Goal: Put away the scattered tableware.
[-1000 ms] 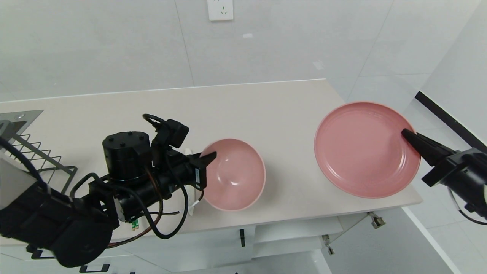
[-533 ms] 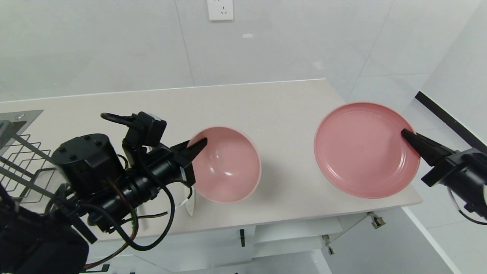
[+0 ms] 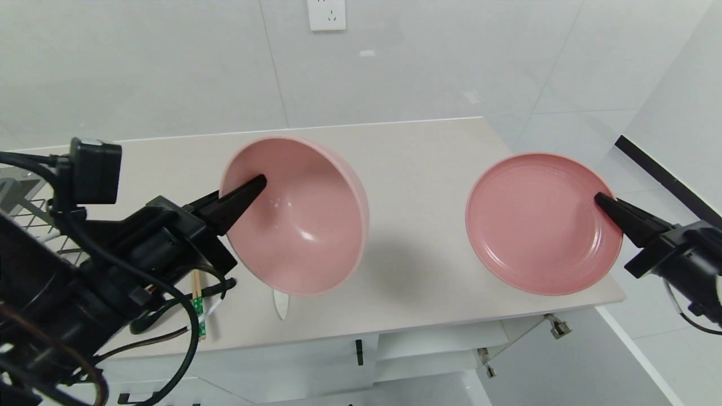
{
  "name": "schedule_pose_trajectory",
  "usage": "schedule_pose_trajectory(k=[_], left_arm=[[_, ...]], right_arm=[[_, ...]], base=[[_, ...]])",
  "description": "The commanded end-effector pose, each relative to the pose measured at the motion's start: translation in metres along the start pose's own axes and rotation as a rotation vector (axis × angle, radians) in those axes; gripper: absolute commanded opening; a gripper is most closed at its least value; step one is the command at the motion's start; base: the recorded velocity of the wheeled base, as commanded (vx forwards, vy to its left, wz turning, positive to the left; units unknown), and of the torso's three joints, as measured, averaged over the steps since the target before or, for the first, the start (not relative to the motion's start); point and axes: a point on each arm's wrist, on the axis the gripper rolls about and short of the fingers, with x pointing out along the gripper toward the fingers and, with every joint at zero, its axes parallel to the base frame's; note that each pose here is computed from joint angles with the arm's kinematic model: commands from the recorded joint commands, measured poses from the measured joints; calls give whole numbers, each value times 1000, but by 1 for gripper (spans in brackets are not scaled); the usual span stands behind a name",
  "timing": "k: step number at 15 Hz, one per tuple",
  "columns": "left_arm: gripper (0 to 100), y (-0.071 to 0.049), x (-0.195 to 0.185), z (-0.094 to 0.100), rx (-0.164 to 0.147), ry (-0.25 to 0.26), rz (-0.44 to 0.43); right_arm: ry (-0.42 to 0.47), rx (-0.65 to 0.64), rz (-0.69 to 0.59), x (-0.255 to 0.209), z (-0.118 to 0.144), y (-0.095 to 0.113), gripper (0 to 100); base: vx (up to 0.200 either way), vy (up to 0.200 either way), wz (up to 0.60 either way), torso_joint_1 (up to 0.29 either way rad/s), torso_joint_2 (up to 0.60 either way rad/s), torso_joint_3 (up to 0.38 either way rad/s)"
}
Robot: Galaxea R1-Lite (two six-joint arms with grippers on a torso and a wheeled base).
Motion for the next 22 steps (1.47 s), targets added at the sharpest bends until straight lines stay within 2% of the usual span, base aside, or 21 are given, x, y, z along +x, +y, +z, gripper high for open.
schedule_pose_trajectory(k=[1, 3, 4, 5, 6, 7, 8, 10, 13, 16, 17, 18, 20, 22], left_arm=[[0, -6, -17, 5, -12, -19, -17], [0, -4, -16, 4, -14, -8, -13], [0, -4, -17, 1, -28, 9, -13], [0, -5, -18, -3, -58, 24, -21], [0, -7, -19, -8, -142, 49, -37], [0, -6, -19, -10, -184, 58, -38], [0, -6, -19, -10, -198, 58, -37], [0, -6, -23, -13, -199, 75, -39], [0, -5, -28, -17, -189, 93, -31], [0, -8, -28, -15, -204, 80, -44], [0, -12, -29, -10, -224, 48, -69], [0, -15, -31, -7, -258, 36, -89], [0, -17, -35, -8, -268, 46, -92], [0, -17, -36, -9, -266, 50, -91]], right_arm=[[0, 0, 0, 0, 0, 0, 0], [3, 1, -1, -1, -1, 0, 0], [6, 0, -1, -1, -1, 0, 0], [6, 0, -1, -1, -1, 0, 0], [6, 0, -1, -1, -1, 0, 0], [5, -1, 0, -1, -1, 0, 0], [3, -1, 1, -1, -1, 0, 0], [0, -2, 1, -1, 0, 0, 0], [0, -2, 1, -1, 0, 0, 0], [-4, -3, 2, -1, 1, 1, 0], [-4, -3, 2, -1, 1, 1, 0], [-5, -3, 2, -1, 1, 0, 0], [-8, -4, 4, -1, 2, 1, 0], [-9, -4, 6, 0, 2, 1, 0]], base=[[0, 0, 0, 0, 0, 0], [0, 0, 0, 0, 0, 0], [0, 0, 0, 0, 0, 0], [0, 0, 0, 0, 0, 0], [0, 0, 0, 0, 0, 0], [-200, 0, 0, -2, 2, 2], [-200, 0, 0, 7, 2, 2], [-200, 0, 0, 10, 2, 0], [0, 0, 0, 0, 0, 0], [-67, 0, 0, 6, 1, 1], [-200, 0, 0, 17, -2, 7], [-200, 0, 0, 22, 12, 2], [-200, 0, 0, -5, 3, 5], [-100, 0, 0, -4, -1, 4]])
